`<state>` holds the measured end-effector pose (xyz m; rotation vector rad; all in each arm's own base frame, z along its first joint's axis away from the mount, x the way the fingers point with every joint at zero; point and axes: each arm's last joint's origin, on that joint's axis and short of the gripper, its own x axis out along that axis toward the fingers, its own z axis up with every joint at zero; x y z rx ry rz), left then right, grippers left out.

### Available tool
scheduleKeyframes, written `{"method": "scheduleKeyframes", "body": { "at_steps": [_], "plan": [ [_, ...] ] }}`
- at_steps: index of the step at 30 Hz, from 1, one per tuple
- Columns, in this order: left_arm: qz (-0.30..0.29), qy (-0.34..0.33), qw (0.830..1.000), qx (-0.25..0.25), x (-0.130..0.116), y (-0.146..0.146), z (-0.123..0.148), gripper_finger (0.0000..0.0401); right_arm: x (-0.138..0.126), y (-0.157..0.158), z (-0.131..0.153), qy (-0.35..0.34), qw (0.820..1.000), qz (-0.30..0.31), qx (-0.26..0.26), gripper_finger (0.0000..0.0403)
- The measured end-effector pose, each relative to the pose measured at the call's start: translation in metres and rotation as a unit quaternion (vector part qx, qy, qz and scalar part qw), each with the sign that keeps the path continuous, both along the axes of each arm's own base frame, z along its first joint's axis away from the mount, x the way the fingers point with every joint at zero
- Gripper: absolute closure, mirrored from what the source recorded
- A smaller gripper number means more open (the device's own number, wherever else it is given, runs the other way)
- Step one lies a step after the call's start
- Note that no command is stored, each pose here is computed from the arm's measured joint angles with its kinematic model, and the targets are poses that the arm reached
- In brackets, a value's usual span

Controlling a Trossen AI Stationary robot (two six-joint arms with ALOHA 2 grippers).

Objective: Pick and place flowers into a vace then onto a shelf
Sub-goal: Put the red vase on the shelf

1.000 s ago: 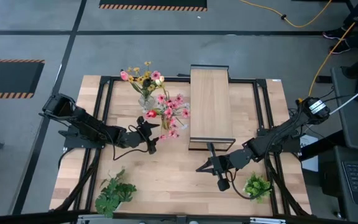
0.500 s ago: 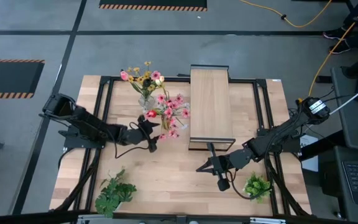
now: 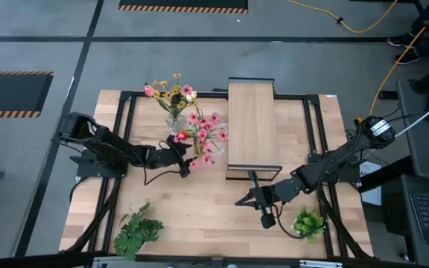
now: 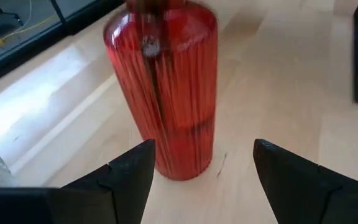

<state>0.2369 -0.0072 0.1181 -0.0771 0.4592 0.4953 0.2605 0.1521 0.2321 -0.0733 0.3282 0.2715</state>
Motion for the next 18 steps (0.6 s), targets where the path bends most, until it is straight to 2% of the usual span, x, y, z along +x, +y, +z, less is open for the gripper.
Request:
{"method": "scheduleKeyframes", "body": {
  "at_steps": [10,18],
  "plan": [
    [0.009,-0.018,1.0,-0.01,0.012,0.013,-0.026,0.0138,0.0,0.0,0.0,0.0,1.0,0.0,0.001,0.0398],
    [0.0,-0.042,0.999,-0.006,0.017,0.021,-0.032,0.0138,0.0,0.0,0.0,0.0,1.0,0.0,0.0,0.0398]
  ]
}}
